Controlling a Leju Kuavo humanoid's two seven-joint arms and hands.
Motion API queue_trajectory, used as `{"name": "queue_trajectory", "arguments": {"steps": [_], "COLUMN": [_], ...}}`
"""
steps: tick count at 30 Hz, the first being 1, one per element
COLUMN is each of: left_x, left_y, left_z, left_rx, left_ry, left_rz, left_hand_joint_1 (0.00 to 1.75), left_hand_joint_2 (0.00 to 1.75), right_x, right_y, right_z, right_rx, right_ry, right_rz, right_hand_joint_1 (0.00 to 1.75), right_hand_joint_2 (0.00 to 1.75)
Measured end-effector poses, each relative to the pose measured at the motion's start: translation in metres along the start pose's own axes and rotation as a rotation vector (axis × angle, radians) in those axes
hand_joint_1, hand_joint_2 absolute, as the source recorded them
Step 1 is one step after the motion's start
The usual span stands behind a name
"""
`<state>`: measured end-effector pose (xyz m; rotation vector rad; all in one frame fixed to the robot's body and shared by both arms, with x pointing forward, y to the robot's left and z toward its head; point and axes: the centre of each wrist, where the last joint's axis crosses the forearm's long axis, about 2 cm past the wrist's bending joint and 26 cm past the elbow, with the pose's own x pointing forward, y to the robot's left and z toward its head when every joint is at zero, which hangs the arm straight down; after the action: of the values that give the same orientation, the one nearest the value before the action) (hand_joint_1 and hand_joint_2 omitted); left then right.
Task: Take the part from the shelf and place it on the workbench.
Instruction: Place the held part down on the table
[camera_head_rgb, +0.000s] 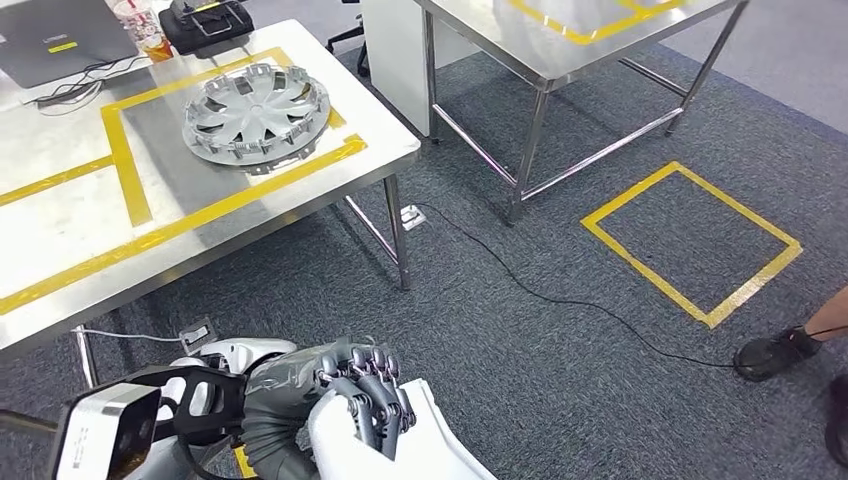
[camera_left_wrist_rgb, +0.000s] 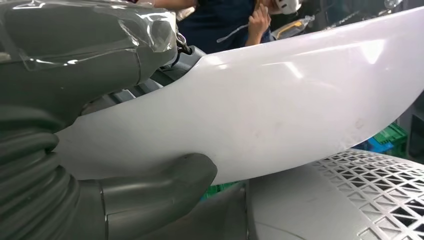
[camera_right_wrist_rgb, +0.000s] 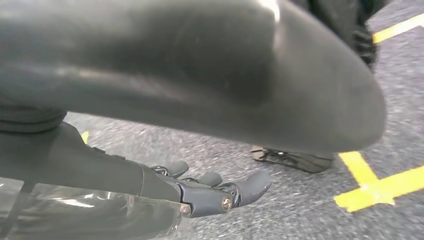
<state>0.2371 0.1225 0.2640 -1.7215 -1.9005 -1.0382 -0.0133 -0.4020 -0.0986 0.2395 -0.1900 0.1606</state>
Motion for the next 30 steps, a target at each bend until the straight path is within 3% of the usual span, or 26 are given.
{"name": "queue_trajectory", "arguments": {"steps": [30], "left_x": [0.0033], "left_y": [-0.0006], "left_z": [0.0055], "left_rx": [0.025], "left_ry": [-0.011], "left_rz": [-0.016], "left_hand_joint_1": [1.75], "left_hand_joint_2": [1.75], "right_x": [-0.0001], "right_y": [-0.0073], "right_z": [0.0027], "right_rx": [-0.012], "right_ry": [0.019], "right_rz": [0.027], "right_hand_joint_1": [0.00], "right_hand_joint_2": [0.00]}}
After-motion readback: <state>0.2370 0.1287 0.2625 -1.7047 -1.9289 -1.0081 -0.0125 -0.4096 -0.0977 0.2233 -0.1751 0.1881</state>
